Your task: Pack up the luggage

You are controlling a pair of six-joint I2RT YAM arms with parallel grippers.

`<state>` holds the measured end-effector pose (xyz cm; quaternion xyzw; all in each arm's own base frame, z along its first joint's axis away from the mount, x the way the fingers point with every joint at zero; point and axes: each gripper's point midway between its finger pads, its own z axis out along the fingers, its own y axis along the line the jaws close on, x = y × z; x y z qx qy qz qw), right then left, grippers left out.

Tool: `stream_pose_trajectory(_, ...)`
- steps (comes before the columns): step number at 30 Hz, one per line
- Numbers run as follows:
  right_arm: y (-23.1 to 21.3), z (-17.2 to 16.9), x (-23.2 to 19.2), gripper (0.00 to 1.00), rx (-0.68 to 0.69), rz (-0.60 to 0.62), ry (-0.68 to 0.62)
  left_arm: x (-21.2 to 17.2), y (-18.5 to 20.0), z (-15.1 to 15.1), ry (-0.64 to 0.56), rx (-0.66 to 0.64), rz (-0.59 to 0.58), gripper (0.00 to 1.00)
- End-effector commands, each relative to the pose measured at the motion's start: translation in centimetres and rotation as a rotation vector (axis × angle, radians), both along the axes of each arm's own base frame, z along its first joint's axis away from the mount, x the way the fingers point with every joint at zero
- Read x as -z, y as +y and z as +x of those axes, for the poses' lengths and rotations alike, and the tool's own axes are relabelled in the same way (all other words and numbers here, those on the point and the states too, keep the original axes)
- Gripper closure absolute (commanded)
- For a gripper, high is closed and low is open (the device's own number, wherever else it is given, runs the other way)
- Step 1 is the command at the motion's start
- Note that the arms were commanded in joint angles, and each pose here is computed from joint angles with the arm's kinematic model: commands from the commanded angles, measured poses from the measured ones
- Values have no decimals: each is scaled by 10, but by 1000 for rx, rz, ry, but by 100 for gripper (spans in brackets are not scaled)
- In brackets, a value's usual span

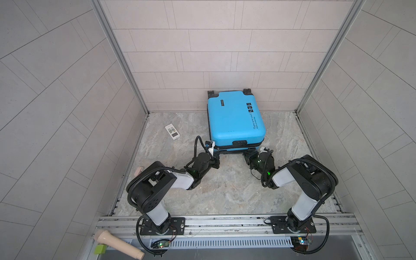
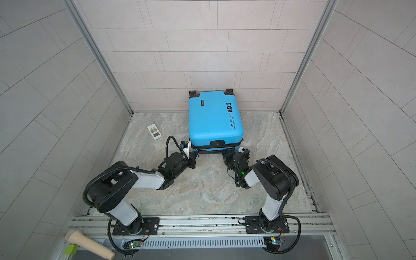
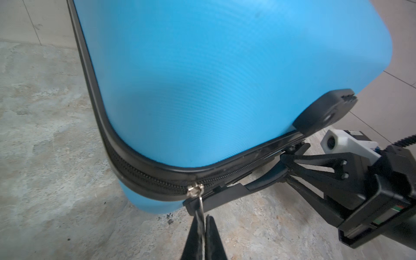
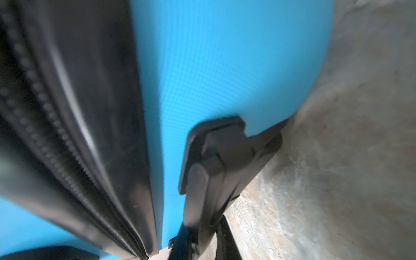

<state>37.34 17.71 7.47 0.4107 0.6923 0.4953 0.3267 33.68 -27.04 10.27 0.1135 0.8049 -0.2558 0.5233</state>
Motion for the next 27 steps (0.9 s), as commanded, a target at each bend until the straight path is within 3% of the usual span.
stream_pose_trajectory(1, 36, 1, 8, 100, -115, -31, -13, -39, -76, -40, -84, 297, -88, 100)
stream_pose_trajectory(16, 45, -2, 10, 100, -114, 14, -25, -49, -121, -56, -106, 368, -94, 100)
stream_pose_trajectory(23, 29, -10, 10, 100, -100, -23, -12, -65, -77, -44, -159, 175, -72, 100)
stream_pose_trajectory(24, 29, -11, 9, 100, -106, -37, -9, -66, -62, -40, -150, 118, -63, 96)
stream_pose_trajectory(27, 27, -12, 5, 100, -111, -69, -10, -67, -18, -32, -97, -30, -76, 69)
